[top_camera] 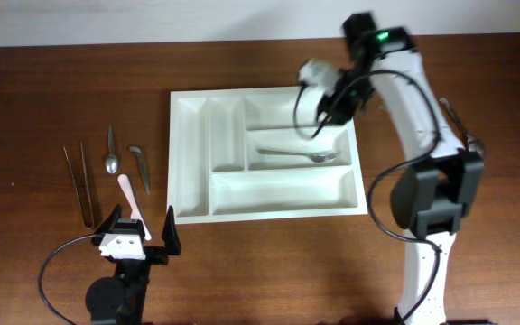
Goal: Pack container
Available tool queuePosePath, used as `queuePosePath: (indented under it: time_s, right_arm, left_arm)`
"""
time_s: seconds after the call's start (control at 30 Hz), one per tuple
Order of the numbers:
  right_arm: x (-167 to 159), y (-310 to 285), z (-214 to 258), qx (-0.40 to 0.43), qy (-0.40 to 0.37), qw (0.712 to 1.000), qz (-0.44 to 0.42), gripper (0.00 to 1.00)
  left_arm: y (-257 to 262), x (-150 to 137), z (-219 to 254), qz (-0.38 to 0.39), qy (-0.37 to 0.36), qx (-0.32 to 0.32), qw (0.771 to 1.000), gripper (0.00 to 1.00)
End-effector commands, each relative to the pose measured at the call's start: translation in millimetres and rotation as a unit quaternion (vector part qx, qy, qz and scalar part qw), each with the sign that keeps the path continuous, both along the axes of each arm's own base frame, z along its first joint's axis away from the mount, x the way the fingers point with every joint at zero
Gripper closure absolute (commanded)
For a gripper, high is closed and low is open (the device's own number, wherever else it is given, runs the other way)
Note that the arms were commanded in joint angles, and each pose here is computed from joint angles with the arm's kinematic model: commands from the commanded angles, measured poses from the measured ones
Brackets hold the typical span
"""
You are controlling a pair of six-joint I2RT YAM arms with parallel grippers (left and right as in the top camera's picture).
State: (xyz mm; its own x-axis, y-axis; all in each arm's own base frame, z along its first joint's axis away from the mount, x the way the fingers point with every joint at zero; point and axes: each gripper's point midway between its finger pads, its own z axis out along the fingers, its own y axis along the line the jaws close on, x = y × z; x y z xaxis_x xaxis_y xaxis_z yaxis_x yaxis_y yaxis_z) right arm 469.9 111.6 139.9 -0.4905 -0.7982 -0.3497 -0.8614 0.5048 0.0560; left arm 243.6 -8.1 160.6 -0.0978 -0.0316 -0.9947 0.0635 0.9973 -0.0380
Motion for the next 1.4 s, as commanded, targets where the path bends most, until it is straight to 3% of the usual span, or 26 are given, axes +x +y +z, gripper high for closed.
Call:
queuePosePath:
  time_s: [0.0,0.23,0.53,0.87,1.37]
  right_arm:
    - [16.2,-76.8,58.0,-0.050,-0.061,0.987,-0.138,0.43]
    - [19.6,-175.1,38.9,-0.090,-0.053,0.967,-0.233,0.40]
    - [13.6,-242.4,-40.2,-0.094,-0.031,0.952,-0.291,0.37]
    - [7.1,-224.7,-91.9,-0.044,-0.013,0.959,-0.281,0.27]
    - [-5.1,-204.9,-144.4,-0.032,0.040,0.966,-0.253,0.28]
  left_arm:
    - [0.2,0.1,-1.8,0.002,-0.001,-0.001,1.000,0.01]
    - [0.2,0.1,-1.8,0.002,-0.001,-0.001,1.000,0.01]
    - [0.2,0.1,-1.8,0.002,-0.001,-0.001,1.000,0.01]
    - [0.2,0.1,-1.8,0.002,-0.001,-0.001,1.000,0.01]
    - [0.2,0.1,-1.8,0.002,-0.001,-0.001,1.000,0.01]
